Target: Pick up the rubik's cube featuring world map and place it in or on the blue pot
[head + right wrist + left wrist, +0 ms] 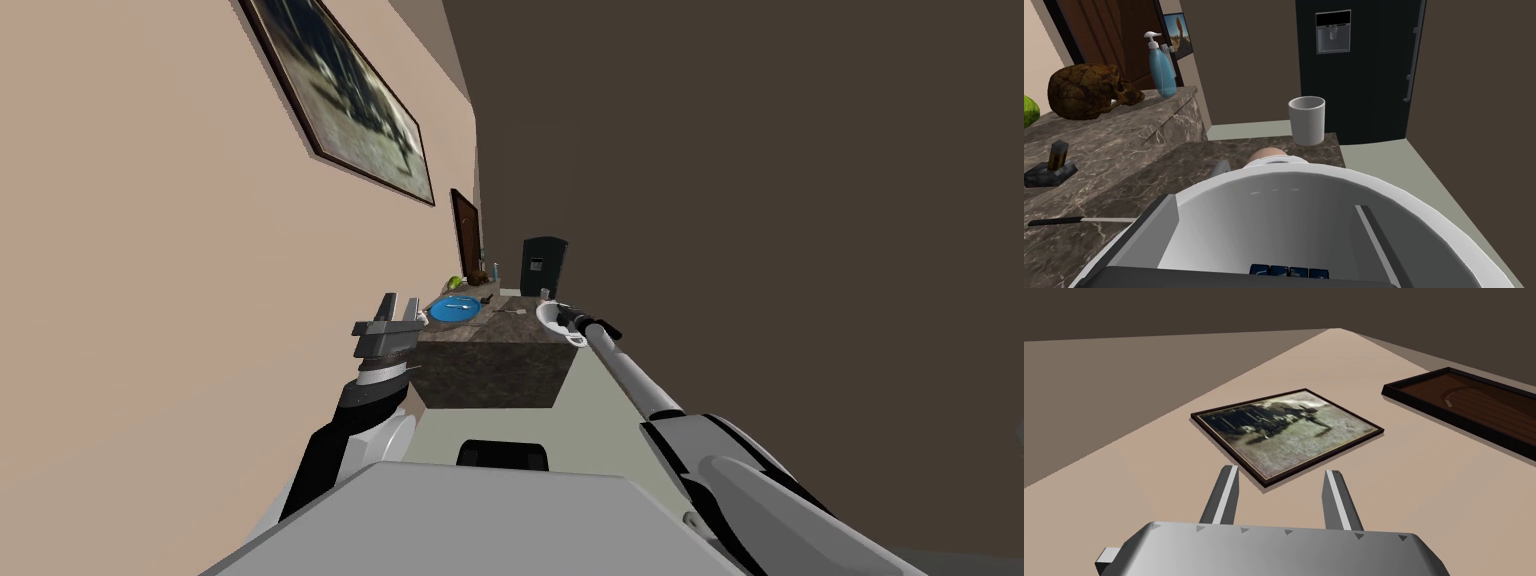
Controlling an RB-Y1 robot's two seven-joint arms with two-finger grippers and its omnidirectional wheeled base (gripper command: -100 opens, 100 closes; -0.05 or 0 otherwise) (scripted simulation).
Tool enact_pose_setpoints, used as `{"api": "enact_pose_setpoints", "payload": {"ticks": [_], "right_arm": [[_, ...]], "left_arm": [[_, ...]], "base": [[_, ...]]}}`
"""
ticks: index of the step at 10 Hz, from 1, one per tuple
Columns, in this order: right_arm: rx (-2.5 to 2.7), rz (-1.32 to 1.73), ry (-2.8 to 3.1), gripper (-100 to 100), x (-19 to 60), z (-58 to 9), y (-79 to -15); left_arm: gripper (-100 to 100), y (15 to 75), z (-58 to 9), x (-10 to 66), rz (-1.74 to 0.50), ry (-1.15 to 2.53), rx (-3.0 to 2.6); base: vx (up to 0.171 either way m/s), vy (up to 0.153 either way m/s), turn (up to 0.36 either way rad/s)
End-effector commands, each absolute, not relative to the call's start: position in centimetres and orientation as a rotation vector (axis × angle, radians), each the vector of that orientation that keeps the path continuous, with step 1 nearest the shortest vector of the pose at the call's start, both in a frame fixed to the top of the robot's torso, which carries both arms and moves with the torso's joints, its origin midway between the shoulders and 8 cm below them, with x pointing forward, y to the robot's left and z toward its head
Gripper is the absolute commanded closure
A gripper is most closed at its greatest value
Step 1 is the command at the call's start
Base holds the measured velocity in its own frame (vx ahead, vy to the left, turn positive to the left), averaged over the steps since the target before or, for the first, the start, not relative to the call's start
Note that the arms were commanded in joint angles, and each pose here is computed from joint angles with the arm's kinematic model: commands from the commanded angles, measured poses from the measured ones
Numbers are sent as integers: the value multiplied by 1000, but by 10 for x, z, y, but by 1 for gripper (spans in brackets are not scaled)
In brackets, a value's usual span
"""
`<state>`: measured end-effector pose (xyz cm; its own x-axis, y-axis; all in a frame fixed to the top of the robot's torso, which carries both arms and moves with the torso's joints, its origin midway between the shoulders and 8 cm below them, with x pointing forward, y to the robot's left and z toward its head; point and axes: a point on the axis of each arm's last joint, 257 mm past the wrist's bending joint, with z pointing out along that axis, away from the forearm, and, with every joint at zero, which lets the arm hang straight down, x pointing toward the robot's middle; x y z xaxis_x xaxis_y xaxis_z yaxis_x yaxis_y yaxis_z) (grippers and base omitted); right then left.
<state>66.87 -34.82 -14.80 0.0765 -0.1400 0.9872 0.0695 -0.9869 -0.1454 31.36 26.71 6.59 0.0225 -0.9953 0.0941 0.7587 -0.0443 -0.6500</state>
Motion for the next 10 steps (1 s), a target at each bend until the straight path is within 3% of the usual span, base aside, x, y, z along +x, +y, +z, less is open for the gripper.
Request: {"api": "enact_pose_setpoints", "payload": {"ticks": [1, 4, 5, 10], "right_arm": [[-2185, -2028, 63, -100, 670, -137, -357], [-2185, -2027, 56, -100, 671, -127, -365], [-2185, -2023, 56, 0, 671, -126, -366], [-2184, -2023, 56, 0, 671, -126, -365]], "left_arm": [[0, 267, 66, 314, -1509, 479, -633], [0, 267, 66, 314, -1509, 479, -633], [0, 267, 66, 314, -1509, 479, -633], [0, 267, 66, 314, -1509, 479, -633]], "base": [[9, 60, -52], [16, 72, -43], [1, 8, 3], [0, 0, 0]]}}
